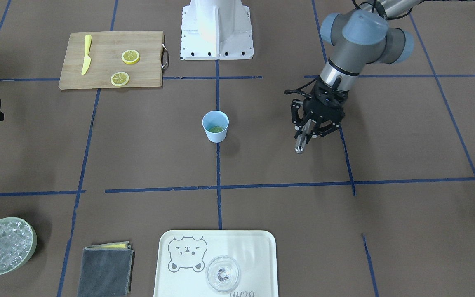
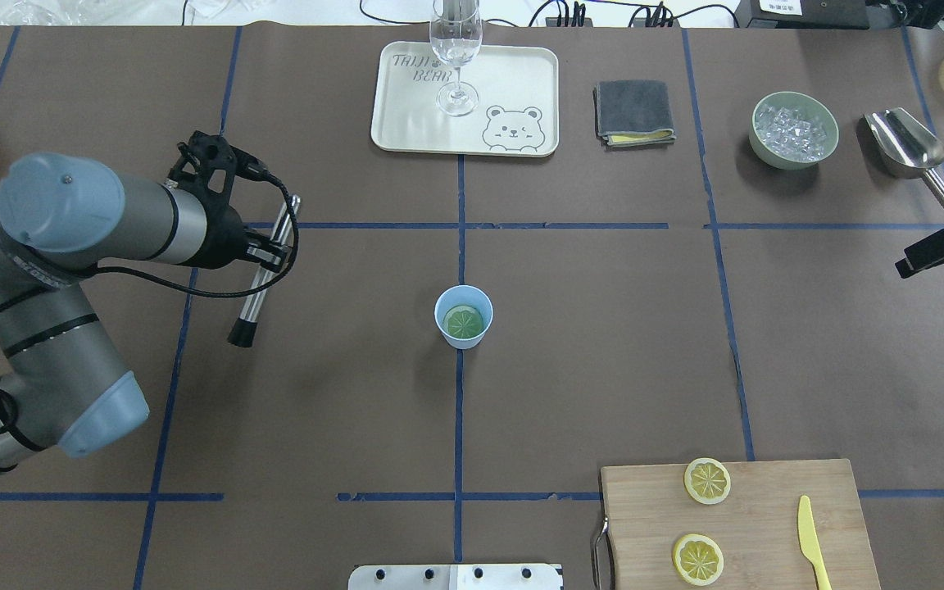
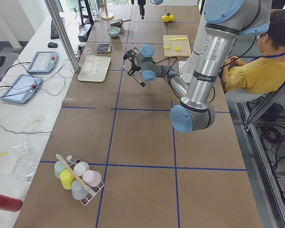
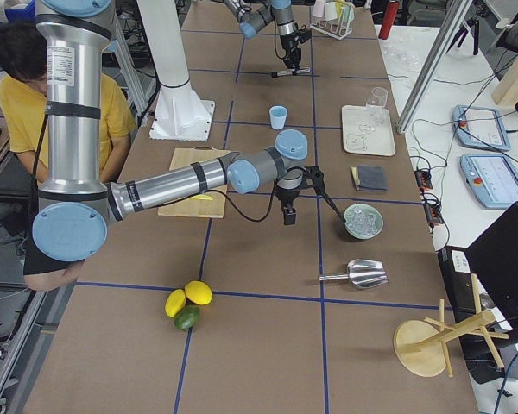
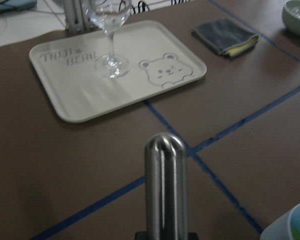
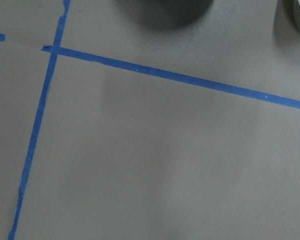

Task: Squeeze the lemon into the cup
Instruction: 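Carry the muddler back to its spot and lower it onto the table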

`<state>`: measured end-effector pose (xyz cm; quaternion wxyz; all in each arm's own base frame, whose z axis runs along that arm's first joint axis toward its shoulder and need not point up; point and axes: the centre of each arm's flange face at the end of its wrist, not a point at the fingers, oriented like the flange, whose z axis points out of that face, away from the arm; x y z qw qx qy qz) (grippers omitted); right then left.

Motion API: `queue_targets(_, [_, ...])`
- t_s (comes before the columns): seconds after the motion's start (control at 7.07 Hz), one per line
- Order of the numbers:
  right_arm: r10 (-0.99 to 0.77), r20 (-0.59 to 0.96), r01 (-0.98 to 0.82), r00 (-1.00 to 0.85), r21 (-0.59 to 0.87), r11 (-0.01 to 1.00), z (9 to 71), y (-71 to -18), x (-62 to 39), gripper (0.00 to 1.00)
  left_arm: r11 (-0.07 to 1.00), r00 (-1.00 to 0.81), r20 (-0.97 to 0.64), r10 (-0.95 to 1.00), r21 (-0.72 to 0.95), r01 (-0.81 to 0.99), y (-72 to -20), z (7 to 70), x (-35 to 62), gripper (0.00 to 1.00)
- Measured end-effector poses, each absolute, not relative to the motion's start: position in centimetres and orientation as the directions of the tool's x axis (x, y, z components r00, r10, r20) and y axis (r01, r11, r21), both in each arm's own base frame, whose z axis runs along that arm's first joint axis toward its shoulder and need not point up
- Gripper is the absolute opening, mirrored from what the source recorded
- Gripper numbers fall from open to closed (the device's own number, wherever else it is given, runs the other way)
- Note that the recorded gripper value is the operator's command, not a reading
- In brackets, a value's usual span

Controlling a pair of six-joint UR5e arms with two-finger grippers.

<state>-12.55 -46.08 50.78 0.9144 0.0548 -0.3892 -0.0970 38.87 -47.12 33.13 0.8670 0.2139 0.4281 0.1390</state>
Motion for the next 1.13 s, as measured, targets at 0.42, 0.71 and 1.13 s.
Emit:
queue_targets(0.42, [-0.226,0.702,0.133,0.676,0.186,0.973,50.9,-45.9,-12.4,0.99,0.978,0.742,-0.641,0.193,0.187,-0.093,-50.2,42.9,33.0,0.00])
queue_targets(0.71, [-0.230,0.702,0.132,0.674,0.191,0.973,51.0,-45.8,-12.3,0.99,0.989,0.775,-0.614,0.148,0.088,-0.119,-50.8,49.1,30.0,0.00])
queue_targets(1.13, [-0.231,0.703,0.131,0.673,0.194,0.972,50.9,-45.8,-12.3,0.99,0.994,0.767,-0.639,0.059,-0.037,-0.106,-49.9,52.2,29.1,0.00])
